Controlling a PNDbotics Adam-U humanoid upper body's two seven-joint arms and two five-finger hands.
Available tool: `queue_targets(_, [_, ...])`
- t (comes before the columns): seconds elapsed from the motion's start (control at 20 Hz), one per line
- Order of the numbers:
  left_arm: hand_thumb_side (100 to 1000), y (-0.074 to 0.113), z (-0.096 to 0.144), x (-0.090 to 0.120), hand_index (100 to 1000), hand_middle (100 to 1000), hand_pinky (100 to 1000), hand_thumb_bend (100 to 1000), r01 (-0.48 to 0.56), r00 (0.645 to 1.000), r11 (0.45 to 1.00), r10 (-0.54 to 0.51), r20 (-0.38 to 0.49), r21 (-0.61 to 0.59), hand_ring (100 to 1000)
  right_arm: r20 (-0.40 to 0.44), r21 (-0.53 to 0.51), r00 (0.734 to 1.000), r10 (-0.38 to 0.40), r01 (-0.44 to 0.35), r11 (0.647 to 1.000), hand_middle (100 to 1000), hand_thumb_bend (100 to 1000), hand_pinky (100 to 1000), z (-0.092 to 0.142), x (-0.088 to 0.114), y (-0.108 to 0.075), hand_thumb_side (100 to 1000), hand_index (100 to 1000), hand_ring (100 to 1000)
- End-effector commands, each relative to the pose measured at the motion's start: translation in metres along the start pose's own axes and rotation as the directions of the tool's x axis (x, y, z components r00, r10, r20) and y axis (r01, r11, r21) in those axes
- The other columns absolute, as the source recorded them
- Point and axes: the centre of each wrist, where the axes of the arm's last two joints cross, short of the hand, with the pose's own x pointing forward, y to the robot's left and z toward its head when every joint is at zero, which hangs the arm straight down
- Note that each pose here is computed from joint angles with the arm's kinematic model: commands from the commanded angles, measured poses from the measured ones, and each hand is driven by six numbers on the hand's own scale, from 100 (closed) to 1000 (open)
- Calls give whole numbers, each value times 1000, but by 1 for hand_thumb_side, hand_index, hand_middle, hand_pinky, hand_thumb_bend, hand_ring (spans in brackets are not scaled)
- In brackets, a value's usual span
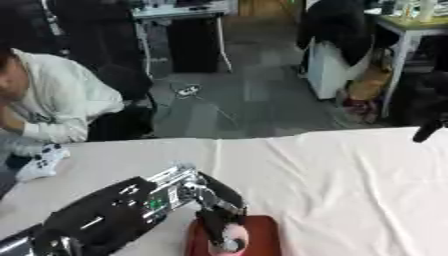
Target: Pick up objects on the table and place them in the box.
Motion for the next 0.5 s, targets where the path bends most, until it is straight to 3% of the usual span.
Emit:
queue_targets(0.05, [707,9,16,-5,563,347,100,100,186,983,970,-182,41,-159,219,27,0,1000,9,-9,1000,750,253,399,-4,5,-4,839,832,584])
queue_targets(0.15, [738,8,17,-8,593,415,152,151,200,979,962,-203,5,-184,307,27,0,1000,9,-9,1000,750,253,399,-4,5,-4,839,832,584])
queue_targets(0.5, [832,9,18,-7,752,736,609,328,257,959,937,-278,-61,-235,684,26,2,1000,10,-10,1000,750,254,399,-4,5,-4,839,833,584])
